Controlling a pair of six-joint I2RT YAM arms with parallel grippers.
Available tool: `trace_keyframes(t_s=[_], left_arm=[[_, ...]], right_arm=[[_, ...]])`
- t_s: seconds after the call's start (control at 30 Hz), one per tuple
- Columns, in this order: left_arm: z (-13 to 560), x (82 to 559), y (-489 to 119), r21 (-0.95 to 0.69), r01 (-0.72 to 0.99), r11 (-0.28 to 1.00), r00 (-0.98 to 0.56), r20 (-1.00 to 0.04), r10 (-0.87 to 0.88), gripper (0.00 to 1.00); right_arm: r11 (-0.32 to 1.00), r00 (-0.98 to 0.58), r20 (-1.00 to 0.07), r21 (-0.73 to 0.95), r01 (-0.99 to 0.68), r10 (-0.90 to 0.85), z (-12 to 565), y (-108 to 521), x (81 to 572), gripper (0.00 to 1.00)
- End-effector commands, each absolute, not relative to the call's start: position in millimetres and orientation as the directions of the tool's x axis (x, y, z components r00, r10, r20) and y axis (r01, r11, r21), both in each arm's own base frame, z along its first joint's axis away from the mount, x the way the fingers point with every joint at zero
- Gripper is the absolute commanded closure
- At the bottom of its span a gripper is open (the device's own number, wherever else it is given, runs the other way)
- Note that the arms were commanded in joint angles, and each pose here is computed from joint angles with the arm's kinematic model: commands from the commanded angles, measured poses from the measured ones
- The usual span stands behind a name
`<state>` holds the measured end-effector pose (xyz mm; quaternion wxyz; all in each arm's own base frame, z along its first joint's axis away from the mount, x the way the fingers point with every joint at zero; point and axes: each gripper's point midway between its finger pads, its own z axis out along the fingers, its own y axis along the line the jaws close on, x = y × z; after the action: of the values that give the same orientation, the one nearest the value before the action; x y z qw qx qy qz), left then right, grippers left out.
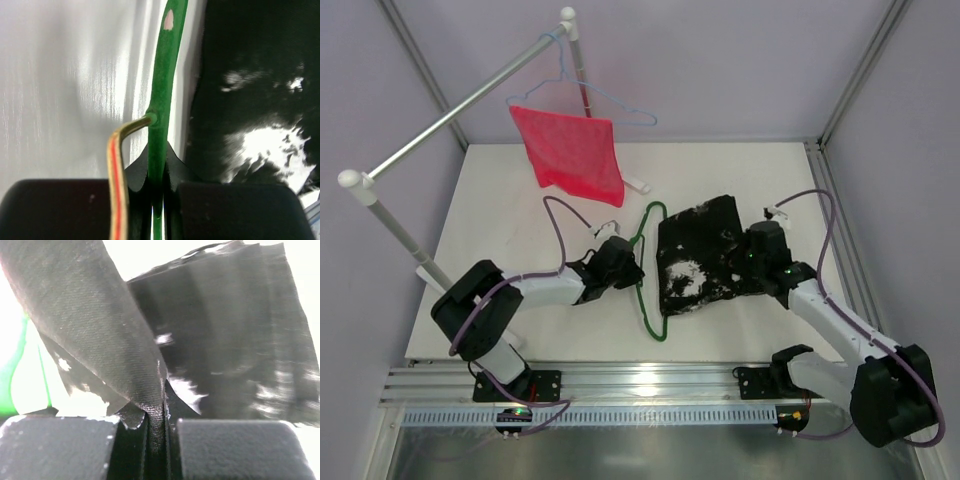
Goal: Place the trousers on the hanger
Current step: Place trousers on hanger
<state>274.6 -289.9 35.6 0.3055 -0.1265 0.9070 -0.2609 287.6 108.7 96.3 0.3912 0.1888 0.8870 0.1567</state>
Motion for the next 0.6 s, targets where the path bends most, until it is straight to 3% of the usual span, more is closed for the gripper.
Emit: trace_keyframes(t_s=[0.0,0.13,0.33,0.57], left_arm=[[-18.3,231.5,-230.6,-0.251,-0.136,0.958,-0.861,-0.449,-0.239,1.0],[-12.0,238.8,-229.4,-0.259,-0.142,0.955,-0.852,-0.459,-0.251,1.0],[16.3,245.7,-270.8,-0.441,-0.02,0.897,-0.855,-0.458,-0.244,1.0],[82.7,229.0,-349.5,-0.782,0.122,0.612,-0.887,-0.363,-0.287,1.0]], right_arm=[[0.87,-0.585,-0.645,0.339,0.358,0.492,82.9,43.7,275.8,0.96],[0.806,-0.565,-0.578,0.374,0.458,0.589,42.5,24.3,264.3,0.96],[0.803,-0.592,-0.543,0.373,0.465,0.595,44.6,25.2,273.8,0.96],[0.76,-0.604,-0.474,0.503,0.411,0.641,37.5,51.7,269.8,0.96]])
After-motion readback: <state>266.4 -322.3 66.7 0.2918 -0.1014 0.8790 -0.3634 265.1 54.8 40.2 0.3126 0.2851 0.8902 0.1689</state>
